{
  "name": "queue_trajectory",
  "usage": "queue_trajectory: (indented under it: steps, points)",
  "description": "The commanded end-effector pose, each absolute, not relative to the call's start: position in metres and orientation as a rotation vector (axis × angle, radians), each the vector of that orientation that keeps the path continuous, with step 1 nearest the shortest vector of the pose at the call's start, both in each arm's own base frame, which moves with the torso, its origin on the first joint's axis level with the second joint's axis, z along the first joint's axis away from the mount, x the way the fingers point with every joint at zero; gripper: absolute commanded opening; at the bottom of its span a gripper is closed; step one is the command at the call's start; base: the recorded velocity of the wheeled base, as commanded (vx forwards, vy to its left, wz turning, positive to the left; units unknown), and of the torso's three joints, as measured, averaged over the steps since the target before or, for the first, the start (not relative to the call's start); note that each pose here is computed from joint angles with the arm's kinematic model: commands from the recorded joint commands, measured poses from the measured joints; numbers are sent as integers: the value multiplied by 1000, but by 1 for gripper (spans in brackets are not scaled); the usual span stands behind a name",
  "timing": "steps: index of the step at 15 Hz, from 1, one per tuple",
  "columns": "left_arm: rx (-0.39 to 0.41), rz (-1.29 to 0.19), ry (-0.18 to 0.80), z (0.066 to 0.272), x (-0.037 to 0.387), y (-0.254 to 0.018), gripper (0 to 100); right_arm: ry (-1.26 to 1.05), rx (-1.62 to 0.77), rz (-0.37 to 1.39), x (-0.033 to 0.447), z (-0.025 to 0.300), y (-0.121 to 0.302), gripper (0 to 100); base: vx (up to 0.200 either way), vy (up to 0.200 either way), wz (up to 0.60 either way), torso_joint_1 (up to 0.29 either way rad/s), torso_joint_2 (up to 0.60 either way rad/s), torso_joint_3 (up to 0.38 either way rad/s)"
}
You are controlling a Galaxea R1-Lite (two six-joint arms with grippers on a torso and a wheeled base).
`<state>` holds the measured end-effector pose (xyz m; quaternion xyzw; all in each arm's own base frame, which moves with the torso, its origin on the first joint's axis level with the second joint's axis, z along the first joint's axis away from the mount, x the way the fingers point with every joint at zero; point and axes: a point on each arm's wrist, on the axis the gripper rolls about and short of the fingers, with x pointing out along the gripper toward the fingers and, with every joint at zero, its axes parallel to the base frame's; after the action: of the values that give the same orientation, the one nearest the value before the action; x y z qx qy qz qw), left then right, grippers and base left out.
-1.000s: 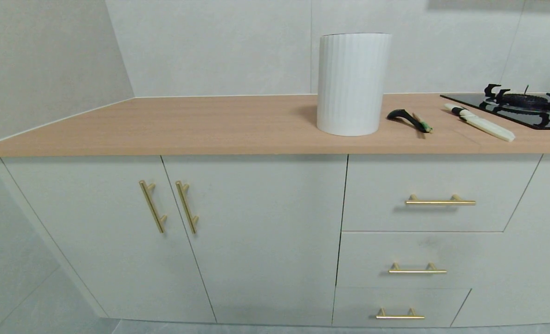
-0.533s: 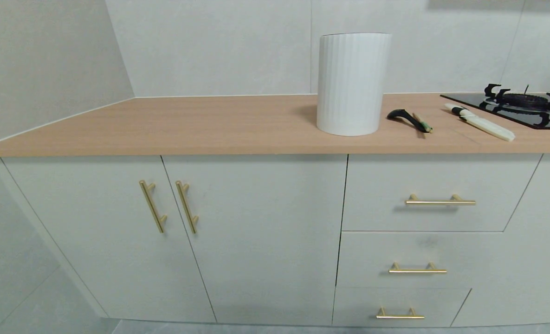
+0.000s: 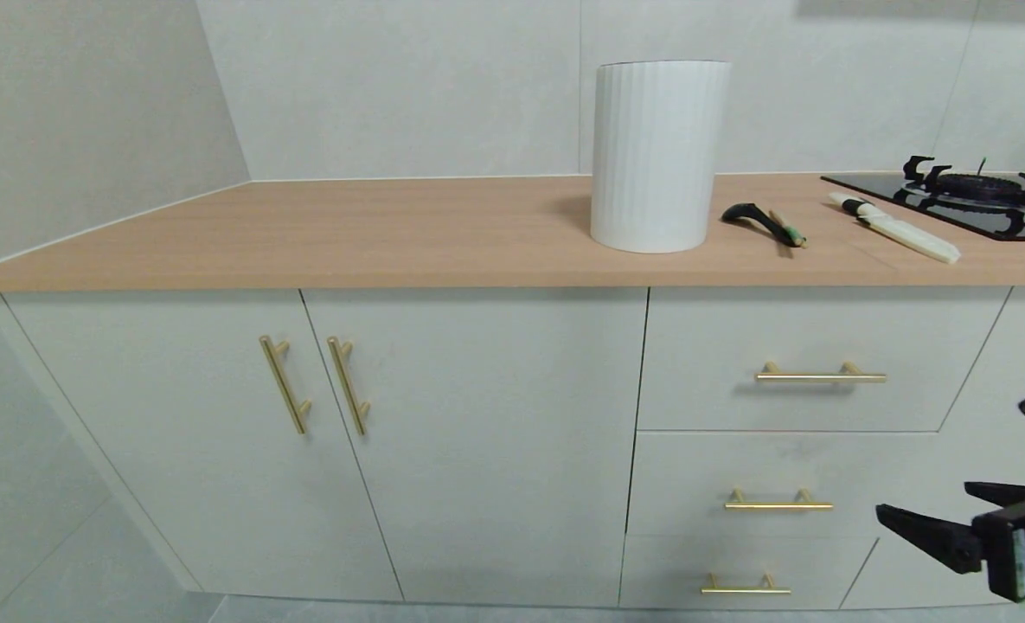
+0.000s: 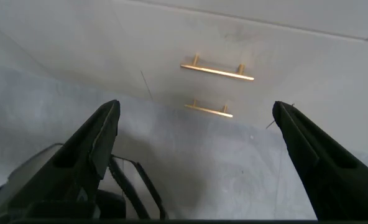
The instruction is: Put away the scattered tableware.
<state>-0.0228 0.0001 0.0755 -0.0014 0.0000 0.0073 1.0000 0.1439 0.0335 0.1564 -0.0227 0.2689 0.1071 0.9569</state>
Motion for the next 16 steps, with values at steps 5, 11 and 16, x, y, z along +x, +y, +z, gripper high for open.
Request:
queue_trajectory:
  steps: [5,11,16]
  points:
    - [-3,15,0,75,-23,0,100,727,-34,119,250,69,33,100,0,0,0,0,0,0]
    - [-3,15,0,75,-23,0,100,710,-11,55,283,17,19,100,0,0,0,0,0,0]
    - [-3,15,0,75,-23,0,100,630,-28,-8,302,-28,18,100,0,0,0,0,0,0]
